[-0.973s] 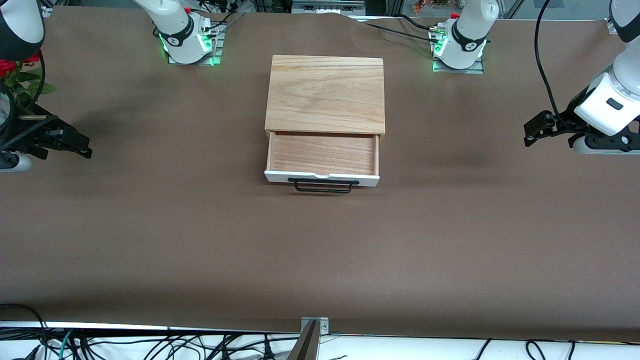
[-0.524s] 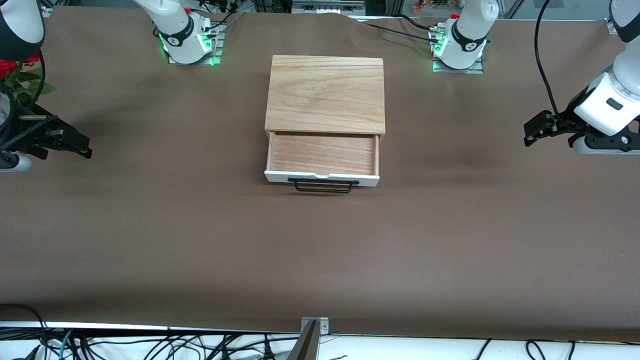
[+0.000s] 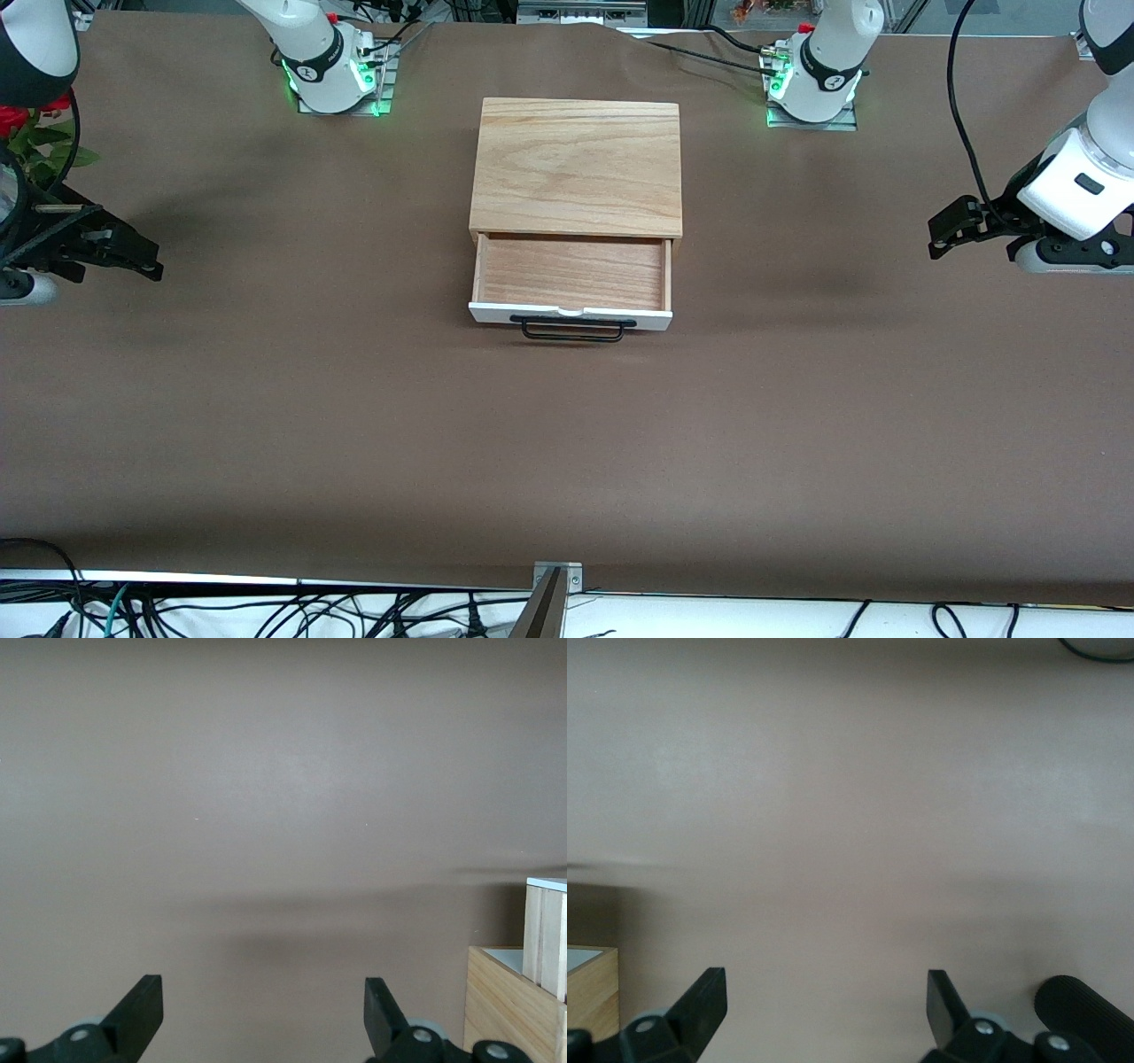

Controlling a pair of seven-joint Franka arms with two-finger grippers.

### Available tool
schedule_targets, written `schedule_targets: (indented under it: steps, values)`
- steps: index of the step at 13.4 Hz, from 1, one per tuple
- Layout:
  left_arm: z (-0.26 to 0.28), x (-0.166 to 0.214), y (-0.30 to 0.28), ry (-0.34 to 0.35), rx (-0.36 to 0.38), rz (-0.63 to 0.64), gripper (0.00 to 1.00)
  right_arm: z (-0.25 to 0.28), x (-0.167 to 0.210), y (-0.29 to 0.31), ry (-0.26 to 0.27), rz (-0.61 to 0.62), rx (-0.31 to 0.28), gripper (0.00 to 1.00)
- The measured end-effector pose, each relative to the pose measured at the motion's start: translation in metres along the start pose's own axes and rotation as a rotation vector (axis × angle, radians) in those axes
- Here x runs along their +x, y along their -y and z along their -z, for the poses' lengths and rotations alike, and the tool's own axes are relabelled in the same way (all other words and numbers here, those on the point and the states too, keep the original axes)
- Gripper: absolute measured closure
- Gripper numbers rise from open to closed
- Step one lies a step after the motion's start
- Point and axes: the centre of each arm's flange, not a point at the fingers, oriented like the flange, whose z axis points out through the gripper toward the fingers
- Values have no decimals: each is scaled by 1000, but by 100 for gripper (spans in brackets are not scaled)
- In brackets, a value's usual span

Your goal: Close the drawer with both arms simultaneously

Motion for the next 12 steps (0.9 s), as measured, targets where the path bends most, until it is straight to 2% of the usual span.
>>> schedule_targets:
  steps: [7,12]
  values:
    - [0,0,-1,0,0,-1,0,-10,4,3,16,3,11,0]
    - [-1,-2,-17,7,-45,-18,0,-33,13,57,47,79,38,0]
